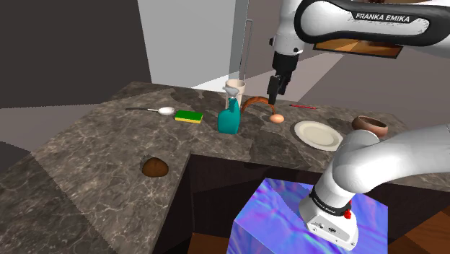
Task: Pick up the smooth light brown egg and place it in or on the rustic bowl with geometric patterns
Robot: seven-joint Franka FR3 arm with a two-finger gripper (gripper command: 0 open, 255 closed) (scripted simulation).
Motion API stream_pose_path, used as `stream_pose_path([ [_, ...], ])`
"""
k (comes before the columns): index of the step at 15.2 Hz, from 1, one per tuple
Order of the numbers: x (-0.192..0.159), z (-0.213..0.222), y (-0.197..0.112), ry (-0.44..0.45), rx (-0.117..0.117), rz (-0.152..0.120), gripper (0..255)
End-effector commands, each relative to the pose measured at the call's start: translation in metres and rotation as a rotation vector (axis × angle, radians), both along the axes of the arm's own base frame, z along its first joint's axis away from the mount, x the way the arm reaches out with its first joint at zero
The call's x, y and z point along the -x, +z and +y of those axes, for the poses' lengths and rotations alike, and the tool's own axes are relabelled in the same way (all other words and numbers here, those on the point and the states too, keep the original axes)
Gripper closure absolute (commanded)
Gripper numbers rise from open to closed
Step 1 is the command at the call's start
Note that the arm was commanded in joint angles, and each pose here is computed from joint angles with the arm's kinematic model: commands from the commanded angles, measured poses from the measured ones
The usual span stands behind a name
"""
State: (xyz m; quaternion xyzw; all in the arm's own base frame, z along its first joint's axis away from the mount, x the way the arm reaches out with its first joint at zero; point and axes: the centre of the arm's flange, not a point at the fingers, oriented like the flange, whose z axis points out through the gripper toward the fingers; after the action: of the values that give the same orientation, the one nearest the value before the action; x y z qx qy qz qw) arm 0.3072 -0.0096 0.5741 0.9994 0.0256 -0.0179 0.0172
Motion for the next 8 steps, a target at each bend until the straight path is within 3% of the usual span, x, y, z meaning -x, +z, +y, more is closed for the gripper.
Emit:
stream_pose_path([
  [1, 0.0, 0.0, 0.0, 0.0, 0.0, 0.0, 0],
  [8, -0.027, -0.067, -0.058, 0.02, 0.017, 0.045, 0],
])
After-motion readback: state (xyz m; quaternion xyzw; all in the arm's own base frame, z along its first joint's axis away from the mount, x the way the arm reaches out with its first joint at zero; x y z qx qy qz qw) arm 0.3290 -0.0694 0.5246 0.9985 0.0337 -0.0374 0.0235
